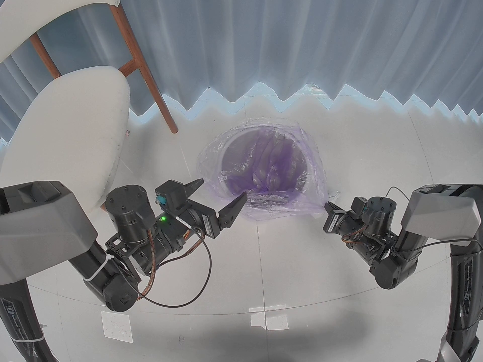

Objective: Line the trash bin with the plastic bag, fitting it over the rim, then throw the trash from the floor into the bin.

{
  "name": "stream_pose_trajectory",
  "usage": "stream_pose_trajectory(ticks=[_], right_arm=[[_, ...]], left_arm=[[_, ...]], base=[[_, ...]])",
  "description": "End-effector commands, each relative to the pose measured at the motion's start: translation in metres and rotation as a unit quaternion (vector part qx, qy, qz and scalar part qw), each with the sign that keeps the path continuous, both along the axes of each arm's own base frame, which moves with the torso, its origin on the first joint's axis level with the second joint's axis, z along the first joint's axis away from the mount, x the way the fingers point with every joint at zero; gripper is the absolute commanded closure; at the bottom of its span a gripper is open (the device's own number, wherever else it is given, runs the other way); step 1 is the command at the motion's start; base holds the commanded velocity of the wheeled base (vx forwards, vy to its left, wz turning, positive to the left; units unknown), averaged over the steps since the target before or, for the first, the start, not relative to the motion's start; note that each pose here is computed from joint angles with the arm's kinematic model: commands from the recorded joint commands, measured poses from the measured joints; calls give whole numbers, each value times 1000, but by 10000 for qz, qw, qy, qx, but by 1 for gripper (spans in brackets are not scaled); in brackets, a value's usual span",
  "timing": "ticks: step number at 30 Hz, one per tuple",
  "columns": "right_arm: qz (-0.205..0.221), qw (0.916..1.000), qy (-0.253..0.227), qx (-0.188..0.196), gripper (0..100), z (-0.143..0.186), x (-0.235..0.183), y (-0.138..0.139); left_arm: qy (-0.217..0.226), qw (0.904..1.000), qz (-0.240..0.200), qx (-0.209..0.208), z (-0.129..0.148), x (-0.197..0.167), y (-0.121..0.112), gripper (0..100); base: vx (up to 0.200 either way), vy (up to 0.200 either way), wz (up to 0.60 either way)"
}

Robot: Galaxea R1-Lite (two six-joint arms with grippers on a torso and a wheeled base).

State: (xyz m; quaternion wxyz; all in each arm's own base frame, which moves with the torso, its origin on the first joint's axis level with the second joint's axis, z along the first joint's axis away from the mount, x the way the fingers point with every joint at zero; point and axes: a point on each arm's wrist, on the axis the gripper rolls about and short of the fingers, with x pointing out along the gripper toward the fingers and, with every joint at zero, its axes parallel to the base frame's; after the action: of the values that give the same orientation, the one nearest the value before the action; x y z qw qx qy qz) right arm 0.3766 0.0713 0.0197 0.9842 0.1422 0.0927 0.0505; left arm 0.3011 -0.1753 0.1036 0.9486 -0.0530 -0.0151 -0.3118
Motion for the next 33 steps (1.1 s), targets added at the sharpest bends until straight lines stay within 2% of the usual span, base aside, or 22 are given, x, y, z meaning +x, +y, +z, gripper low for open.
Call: stream_pose_trajectory(ticks=[1, 5, 11, 16, 20, 26, 30, 31, 32, 33], right_arm=[[-62, 9994, 335, -19, 100, -36, 7, -3], [-81, 9997, 225, 25, 100, -37, 13, -3], [-59, 9995, 300, 10, 100, -47, 14, -1], [-65, 9993, 291, 241, 100, -58, 24, 4], [-69, 9992, 286, 264, 100, -63, 25, 5], [2, 9994, -34, 336, 100, -65, 24, 10], [49, 9993, -35, 376, 100, -65, 22, 14], [70, 9990, -25, 436, 100, -64, 22, 16], [113, 9989, -13, 449, 0, -64, 20, 20], [134, 9988, -17, 466, 0, -64, 20, 21]], left_arm=[[63, 10000, 1, 37, -5, 1, -1, 0], [78, 10000, 1, 54, -6, 1, -1, 0], [92, 9999, -7, 62, -7, 1, -1, 0], [171, 9998, -22, 108, -12, -1, -1, 0], [211, 9997, -22, 131, -15, 0, -2, 0], [518, 9984, 8, 227, -38, 8, -4, 0], [645, 9979, 12, -25, -39, 14, -7, 0], [801, 9962, 12, -331, -36, 18, -9, 0], [906, 9948, 25, -465, -35, 20, -9, 0], [1025, 9930, 41, -582, -34, 23, -9, 0]], base=[[0, 0, 0], [0, 0, 0], [0, 0, 0], [0, 0, 0], [0, 0, 0], [0, 0, 0], [0, 0, 0], [0, 0, 0], [0, 0, 0], [0, 0, 0]])
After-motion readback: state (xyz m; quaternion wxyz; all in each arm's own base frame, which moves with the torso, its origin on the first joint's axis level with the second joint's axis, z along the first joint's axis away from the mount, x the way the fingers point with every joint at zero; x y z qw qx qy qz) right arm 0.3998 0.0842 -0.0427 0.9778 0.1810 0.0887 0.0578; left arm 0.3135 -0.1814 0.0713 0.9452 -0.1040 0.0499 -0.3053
